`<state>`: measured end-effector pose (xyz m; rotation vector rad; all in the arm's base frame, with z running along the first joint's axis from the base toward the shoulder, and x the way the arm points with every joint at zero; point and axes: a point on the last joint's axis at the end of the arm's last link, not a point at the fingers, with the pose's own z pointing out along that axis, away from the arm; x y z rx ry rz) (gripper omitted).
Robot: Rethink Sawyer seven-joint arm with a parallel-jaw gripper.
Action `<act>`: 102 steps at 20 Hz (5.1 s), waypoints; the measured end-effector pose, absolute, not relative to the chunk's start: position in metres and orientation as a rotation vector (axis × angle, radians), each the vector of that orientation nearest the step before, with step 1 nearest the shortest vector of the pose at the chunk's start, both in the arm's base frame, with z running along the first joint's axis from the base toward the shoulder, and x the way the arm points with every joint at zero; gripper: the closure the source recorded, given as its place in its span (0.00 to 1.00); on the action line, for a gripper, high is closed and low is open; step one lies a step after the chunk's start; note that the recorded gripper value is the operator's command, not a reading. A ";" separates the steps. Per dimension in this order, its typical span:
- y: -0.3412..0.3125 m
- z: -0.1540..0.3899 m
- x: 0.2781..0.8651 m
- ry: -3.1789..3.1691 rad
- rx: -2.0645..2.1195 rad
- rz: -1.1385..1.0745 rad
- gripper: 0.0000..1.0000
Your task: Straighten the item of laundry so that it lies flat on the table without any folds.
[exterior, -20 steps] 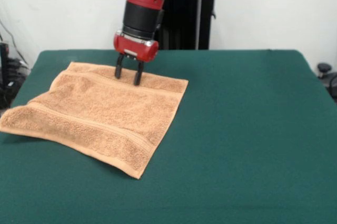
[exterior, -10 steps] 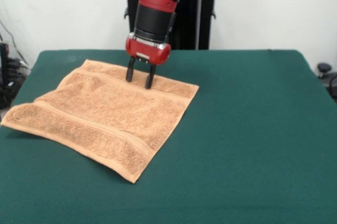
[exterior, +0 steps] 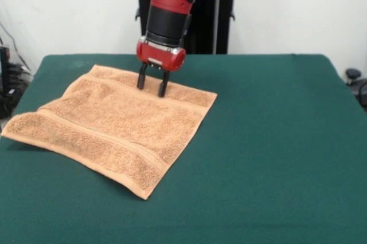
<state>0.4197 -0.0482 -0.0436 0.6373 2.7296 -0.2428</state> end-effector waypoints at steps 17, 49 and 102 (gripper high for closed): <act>-0.045 -0.044 0.422 2.718 0.687 -0.259 0.00; -0.013 -0.046 0.417 2.692 0.696 -0.272 0.00; 0.010 -0.054 0.396 2.509 0.844 -0.291 0.00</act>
